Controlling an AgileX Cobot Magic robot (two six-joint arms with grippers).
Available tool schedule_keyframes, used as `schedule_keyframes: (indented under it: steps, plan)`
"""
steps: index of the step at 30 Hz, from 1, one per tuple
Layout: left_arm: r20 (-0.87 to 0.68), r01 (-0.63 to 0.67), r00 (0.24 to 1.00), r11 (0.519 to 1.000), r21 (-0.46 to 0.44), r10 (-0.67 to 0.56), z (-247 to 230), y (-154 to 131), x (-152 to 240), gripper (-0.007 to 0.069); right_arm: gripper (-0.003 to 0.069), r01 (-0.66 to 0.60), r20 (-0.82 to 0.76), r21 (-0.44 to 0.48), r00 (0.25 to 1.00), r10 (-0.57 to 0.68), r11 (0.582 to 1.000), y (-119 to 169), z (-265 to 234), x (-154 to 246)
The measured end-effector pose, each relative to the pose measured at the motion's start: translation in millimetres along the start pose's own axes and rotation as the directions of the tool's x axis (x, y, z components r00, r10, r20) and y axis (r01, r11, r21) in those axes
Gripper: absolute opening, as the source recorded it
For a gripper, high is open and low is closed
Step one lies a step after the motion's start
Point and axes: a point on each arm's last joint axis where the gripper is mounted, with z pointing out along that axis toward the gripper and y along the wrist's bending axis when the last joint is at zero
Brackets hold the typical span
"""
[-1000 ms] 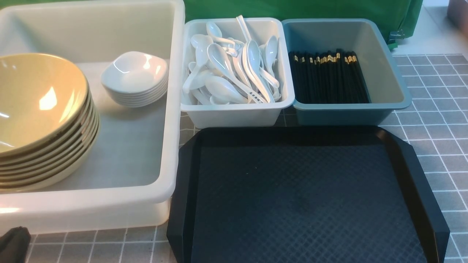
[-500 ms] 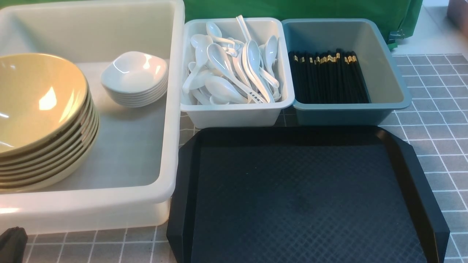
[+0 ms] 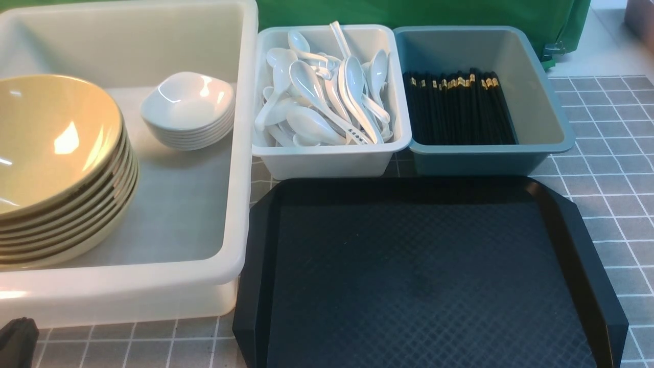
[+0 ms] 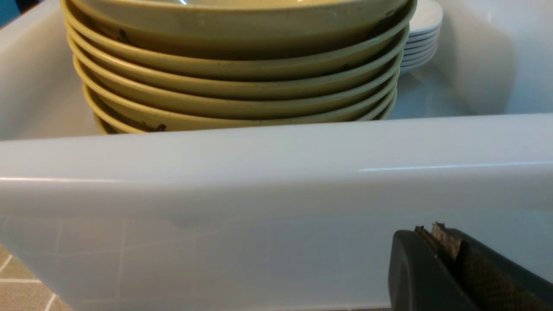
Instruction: On grey table put chopsticks spoon bowls plates into blue grey white boxes.
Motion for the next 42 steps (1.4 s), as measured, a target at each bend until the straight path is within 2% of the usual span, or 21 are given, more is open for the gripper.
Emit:
schedule_keyframes:
  steps: [42]
  plan:
    - [0.000,0.008,1.000,1.000,0.003,-0.008,0.0,-0.2,0.0,-0.0008,0.0167,0.000,0.000,0.000,1.000,0.000,1.000,0.0,0.0,0.0]
